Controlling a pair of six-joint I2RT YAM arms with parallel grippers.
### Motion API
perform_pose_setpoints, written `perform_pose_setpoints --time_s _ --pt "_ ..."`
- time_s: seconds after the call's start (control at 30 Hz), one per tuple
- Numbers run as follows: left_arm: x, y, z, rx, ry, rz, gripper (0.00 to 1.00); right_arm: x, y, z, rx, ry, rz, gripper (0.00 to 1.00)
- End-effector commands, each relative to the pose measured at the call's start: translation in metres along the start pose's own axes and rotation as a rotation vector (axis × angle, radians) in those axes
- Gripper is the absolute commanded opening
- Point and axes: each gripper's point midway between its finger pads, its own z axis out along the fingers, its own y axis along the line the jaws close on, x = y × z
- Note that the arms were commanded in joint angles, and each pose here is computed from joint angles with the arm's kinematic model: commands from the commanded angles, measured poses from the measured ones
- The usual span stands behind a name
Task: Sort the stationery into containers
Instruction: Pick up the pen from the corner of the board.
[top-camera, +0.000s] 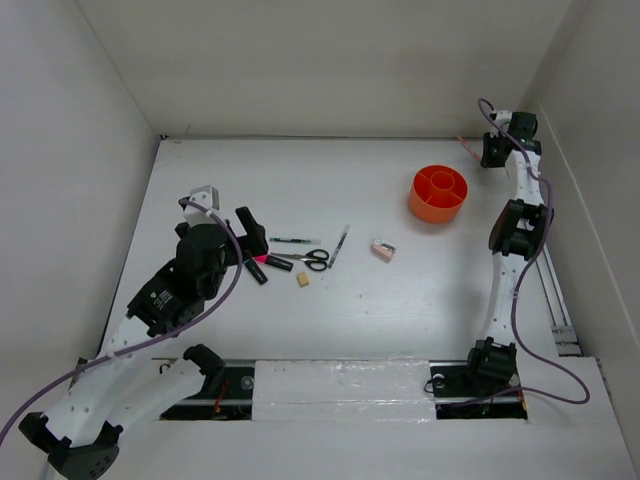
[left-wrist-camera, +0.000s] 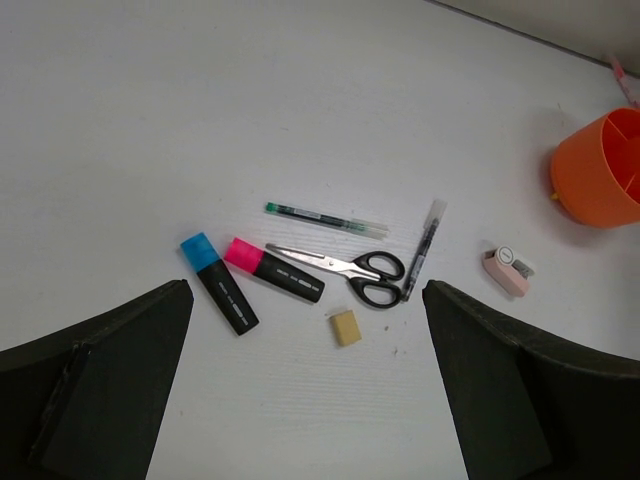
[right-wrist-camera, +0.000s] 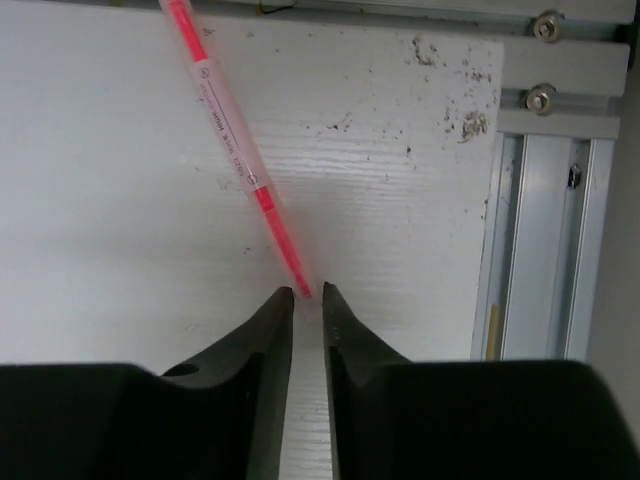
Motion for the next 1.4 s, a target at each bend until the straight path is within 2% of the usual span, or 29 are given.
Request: perform_pose_setpoints --time_s 0.0,0.07,0.13,0.23,0.37,0.43,0.5,0.7,0.97,1.03,1.27,1.37 --pt "-0.007 0.003 -0.005 -0.001 -0.041 -0.027 1.0 -0.017 -0.002 -0.007 0.016 -0.045 -0.02 0.24" --pt "-0.009 0.004 -0.007 0.004 -0.048 -0.031 1.0 -0.022 -0.003 -0.009 0.02 -0.057 -0.023 0.37" --pt "-0.011 0.004 -0.009 0.008 -0.055 -0.036 1.0 -0.021 -0.005 -0.007 0.03 -0.055 -0.023 0.37" --pt "-0.011 0.004 -0.009 0.008 -0.055 -0.036 1.0 -0.022 -0.001 -0.006 0.035 -0.052 -0.029 0.51" --pt "-0.011 0.004 -0.009 0.008 -0.055 -0.036 1.0 -0.015 0.005 0.001 0.027 -0.035 -0.031 0.52" --pt "-0.011 0.004 -0.009 0.008 -0.055 -0.036 1.0 -0.019 0.006 -0.001 0.017 -0.046 -0.042 0.45" --pt "-0.011 0.004 -0.009 0.008 -0.055 -0.036 1.0 -0.016 0.008 0.001 0.005 -0.037 -0.049 0.43" --pt "-0.011 0.005 -0.009 0.0 -0.06 -0.036 1.0 -0.014 0.012 0.001 -0.019 -0.035 -0.069 0.25" --pt "-0.016 0.007 -0.014 0.002 -0.08 -0.047 1.0 -0.014 0.021 0.003 -0.017 -0.021 -0.1 0.11" --pt "-0.016 0.007 -0.014 0.002 -0.08 -0.047 1.0 -0.014 0.021 0.003 -0.017 -0.021 -0.1 0.03" --pt "-0.018 0.008 -0.015 -0.001 -0.092 -0.061 1.0 -0.011 0.036 -0.005 -0.081 0.0 -0.153 0.0" --pt "-0.018 0.008 -0.015 -0.001 -0.092 -0.061 1.0 0.008 0.033 -0.002 -0.062 0.058 -0.156 0.0"
